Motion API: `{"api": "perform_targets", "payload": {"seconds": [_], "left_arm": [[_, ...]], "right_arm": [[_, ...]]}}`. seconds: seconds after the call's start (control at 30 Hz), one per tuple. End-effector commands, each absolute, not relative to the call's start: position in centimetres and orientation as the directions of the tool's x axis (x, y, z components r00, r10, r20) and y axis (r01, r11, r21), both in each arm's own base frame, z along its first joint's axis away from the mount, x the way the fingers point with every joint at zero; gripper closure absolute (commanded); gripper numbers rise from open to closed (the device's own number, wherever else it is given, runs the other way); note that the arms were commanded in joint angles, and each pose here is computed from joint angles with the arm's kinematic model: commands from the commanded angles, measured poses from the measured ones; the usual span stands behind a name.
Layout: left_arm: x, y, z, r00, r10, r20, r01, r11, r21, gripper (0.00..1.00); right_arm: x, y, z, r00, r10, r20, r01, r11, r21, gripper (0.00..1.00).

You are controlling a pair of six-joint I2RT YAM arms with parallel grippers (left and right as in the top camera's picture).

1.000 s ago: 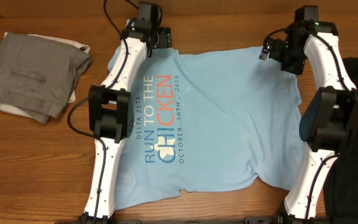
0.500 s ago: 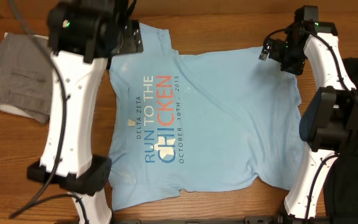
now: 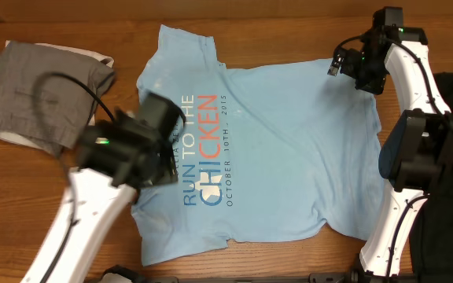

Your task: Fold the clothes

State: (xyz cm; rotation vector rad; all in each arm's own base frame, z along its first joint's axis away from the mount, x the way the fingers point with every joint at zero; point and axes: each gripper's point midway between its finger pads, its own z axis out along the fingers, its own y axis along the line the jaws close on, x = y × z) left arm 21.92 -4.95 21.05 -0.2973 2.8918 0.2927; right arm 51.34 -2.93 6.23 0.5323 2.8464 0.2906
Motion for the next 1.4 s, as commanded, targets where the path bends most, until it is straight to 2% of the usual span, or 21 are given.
{"api": "perform_targets", "payload": {"seconds": [0.0, 0.17, 0.2, 0.23, 0.27, 0.3, 0.43, 0.57, 0.63, 0.87, 1.0, 1.1, 1.2, 1.37], "left_arm": [[20.0, -4.4, 15.5, -0.975, -0.181, -0.126, -0.210, 0.939, 0.272, 0.17], [19.4, -4.1, 10.5, -0.983, -0.155, -0.095, -0.177, 0.939, 0.296, 0.30], [19.6, -4.2, 10.0, -0.983, -0.154, -0.102, -0.177, 0.940, 0.290, 0.34], [19.9, -4.4, 9.2, -0.983, -0.147, -0.114, -0.174, 0.945, 0.276, 0.46], [20.0, -4.5, 8.7, -0.985, -0.126, -0.114, -0.153, 0.949, 0.274, 0.53], [20.2, -4.6, 8.2, -0.989, -0.092, -0.115, -0.120, 0.954, 0.274, 0.56], [21.3, -5.1, 5.8, -0.989, -0.020, -0.145, -0.057, 0.964, 0.259, 0.50], [22.6, -3.8, 5.1, -0.981, 0.000, -0.196, -0.070, 0.934, 0.351, 0.44], [23.6, -3.6, 4.8, -0.974, 0.015, -0.225, -0.073, 0.923, 0.379, 0.46], [25.2, -4.3, 2.5, -0.976, 0.108, -0.190, 0.023, 0.916, 0.400, 0.50], [25.0, -3.9, 1.7, -0.981, 0.115, -0.159, 0.036, 0.902, 0.429, 0.48], [25.1, -4.0, 1.6, -0.980, 0.114, -0.162, 0.035, 0.903, 0.428, 0.48], [25.2, -4.0, 1.6, -0.980, 0.113, -0.166, 0.032, 0.904, 0.426, 0.43], [25.4, -4.1, 1.6, -0.978, 0.103, -0.180, 0.019, 0.907, 0.420, 0.43]], "right_arm": [[52.0, -3.0, 7.4, -0.901, 0.373, -0.220, 0.318, 0.915, 0.249, 0.00], [52.0, -3.0, 7.4, -0.901, 0.373, -0.220, 0.318, 0.915, 0.249, 0.00], [52.0, -3.0, 7.4, -0.901, 0.373, -0.220, 0.318, 0.915, 0.249, 0.00], [52.0, -3.0, 7.4, -0.901, 0.373, -0.220, 0.318, 0.915, 0.249, 0.00], [52.0, -3.0, 7.4, -0.901, 0.373, -0.220, 0.318, 0.915, 0.249, 0.00], [52.0, -3.0, 7.4, -0.901, 0.373, -0.220, 0.318, 0.915, 0.249, 0.00], [52.0, -3.0, 7.4, -0.901, 0.373, -0.220, 0.318, 0.915, 0.249, 0.00], [52.0, -3.0, 7.4, -0.901, 0.373, -0.220, 0.318, 0.915, 0.249, 0.00], [52.0, -3.0, 7.4, -0.901, 0.373, -0.220, 0.318, 0.915, 0.249, 0.00], [52.0, -3.0, 7.4, -0.901, 0.373, -0.220, 0.318, 0.915, 0.249, 0.00], [52.0, -3.0, 7.4, -0.901, 0.373, -0.220, 0.318, 0.915, 0.249, 0.00], [52.0, -3.0, 7.4, -0.901, 0.373, -0.220, 0.318, 0.915, 0.249, 0.00], [52.0, -3.0, 7.4, -0.901, 0.373, -0.220, 0.318, 0.915, 0.249, 0.00], [52.0, -3.0, 7.4, -0.901, 0.373, -0.220, 0.318, 0.915, 0.249, 0.00]]}}
